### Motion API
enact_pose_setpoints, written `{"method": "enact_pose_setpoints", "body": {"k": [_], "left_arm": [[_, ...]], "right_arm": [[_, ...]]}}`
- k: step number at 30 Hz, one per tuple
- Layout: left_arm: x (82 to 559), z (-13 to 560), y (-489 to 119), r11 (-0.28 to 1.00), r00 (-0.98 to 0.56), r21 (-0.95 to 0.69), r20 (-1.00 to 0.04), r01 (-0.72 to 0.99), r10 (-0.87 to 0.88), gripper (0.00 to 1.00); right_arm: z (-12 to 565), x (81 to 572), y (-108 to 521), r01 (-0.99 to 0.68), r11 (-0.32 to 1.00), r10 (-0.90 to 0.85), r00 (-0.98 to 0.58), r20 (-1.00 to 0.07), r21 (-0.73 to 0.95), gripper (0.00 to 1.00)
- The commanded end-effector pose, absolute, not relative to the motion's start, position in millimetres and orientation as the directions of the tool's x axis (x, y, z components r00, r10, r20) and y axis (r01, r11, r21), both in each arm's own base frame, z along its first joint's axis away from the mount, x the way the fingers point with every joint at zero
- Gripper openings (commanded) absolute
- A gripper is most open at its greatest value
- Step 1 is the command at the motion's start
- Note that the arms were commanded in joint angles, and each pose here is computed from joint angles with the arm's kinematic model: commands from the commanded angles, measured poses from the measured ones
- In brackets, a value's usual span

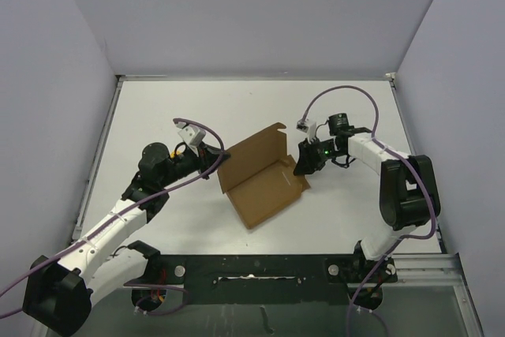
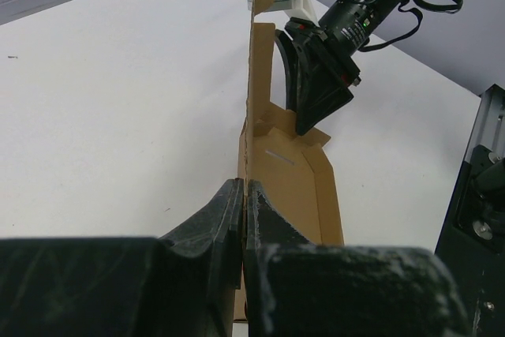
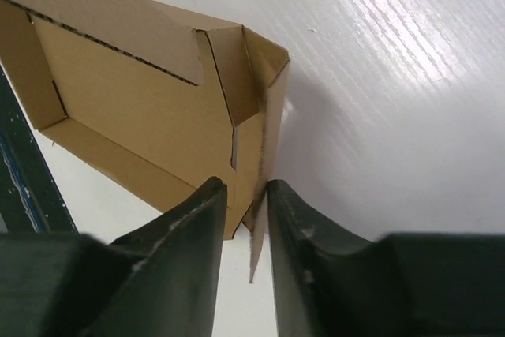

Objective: Fold the paper box

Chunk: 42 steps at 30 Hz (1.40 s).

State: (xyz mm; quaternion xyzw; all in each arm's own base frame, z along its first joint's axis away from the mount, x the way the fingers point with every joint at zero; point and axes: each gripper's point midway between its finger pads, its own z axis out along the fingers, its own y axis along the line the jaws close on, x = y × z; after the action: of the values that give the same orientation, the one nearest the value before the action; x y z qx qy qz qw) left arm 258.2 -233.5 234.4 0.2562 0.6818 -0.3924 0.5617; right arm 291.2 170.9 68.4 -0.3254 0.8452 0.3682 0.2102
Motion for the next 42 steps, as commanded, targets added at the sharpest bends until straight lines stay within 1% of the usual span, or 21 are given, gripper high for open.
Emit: {"method": "enact_pose_setpoints", "body": {"k": [1, 5, 7, 10, 15, 18, 23, 27, 30, 33, 36, 42], "left_arm": [[262, 264, -231, 0.567, -0.154, -0.211, -0.977, 0.796, -0.148, 0.00], [264, 262, -230, 0.575, -0.166, -0.224, -0.974, 0.787, -0.152, 0.00], [265, 262, -230, 0.579, -0.172, -0.232, -0.972, 0.782, -0.158, 0.00], [269, 262, -229, 0.591, -0.183, -0.251, -0.968, 0.767, -0.173, 0.00], [276, 258, -229, 0.608, -0.198, -0.274, -0.961, 0.745, -0.191, 0.00], [282, 253, -231, 0.613, -0.217, -0.301, -0.953, 0.730, -0.210, 0.00], [294, 243, -228, 0.649, -0.255, -0.361, -0.933, 0.669, -0.256, 0.00], [295, 235, -232, 0.641, -0.267, -0.365, -0.931, 0.675, -0.249, 0.00], [294, 231, -236, 0.630, -0.267, -0.346, -0.938, 0.695, -0.220, 0.00], [292, 227, -237, 0.623, -0.253, -0.314, -0.949, 0.716, -0.188, 0.00], [292, 225, -238, 0.622, -0.244, -0.295, -0.955, 0.725, -0.169, 0.00], [292, 219, -236, 0.629, -0.243, -0.284, -0.958, 0.723, -0.153, 0.00]], "right_arm": [[84, 308, 171, -0.751, 0.530, -0.425, -0.637, -0.643, 0.394, 0.22], [95, 310, 172, -0.767, 0.532, -0.423, -0.608, -0.672, 0.359, 0.05], [102, 309, 174, -0.776, 0.526, -0.419, -0.593, -0.688, 0.348, 0.00], [112, 311, 175, -0.789, 0.529, -0.418, -0.563, -0.713, 0.313, 0.00], [125, 319, 168, -0.792, 0.571, -0.428, -0.512, -0.745, 0.216, 0.00], [124, 322, 164, -0.784, 0.592, -0.442, -0.507, -0.740, 0.184, 0.00], [105, 328, 161, -0.766, 0.626, -0.488, -0.528, -0.695, 0.143, 0.00], [100, 328, 169, -0.782, 0.612, -0.519, -0.510, -0.685, 0.119, 0.00], [100, 323, 178, -0.803, 0.578, -0.522, -0.498, -0.692, 0.142, 0.01], [101, 313, 191, -0.827, 0.519, -0.502, -0.501, -0.705, 0.218, 0.04], [99, 308, 196, -0.825, 0.482, -0.477, -0.529, -0.702, 0.295, 0.12], [102, 303, 197, -0.796, 0.428, -0.403, -0.592, -0.698, 0.428, 0.23]]}}
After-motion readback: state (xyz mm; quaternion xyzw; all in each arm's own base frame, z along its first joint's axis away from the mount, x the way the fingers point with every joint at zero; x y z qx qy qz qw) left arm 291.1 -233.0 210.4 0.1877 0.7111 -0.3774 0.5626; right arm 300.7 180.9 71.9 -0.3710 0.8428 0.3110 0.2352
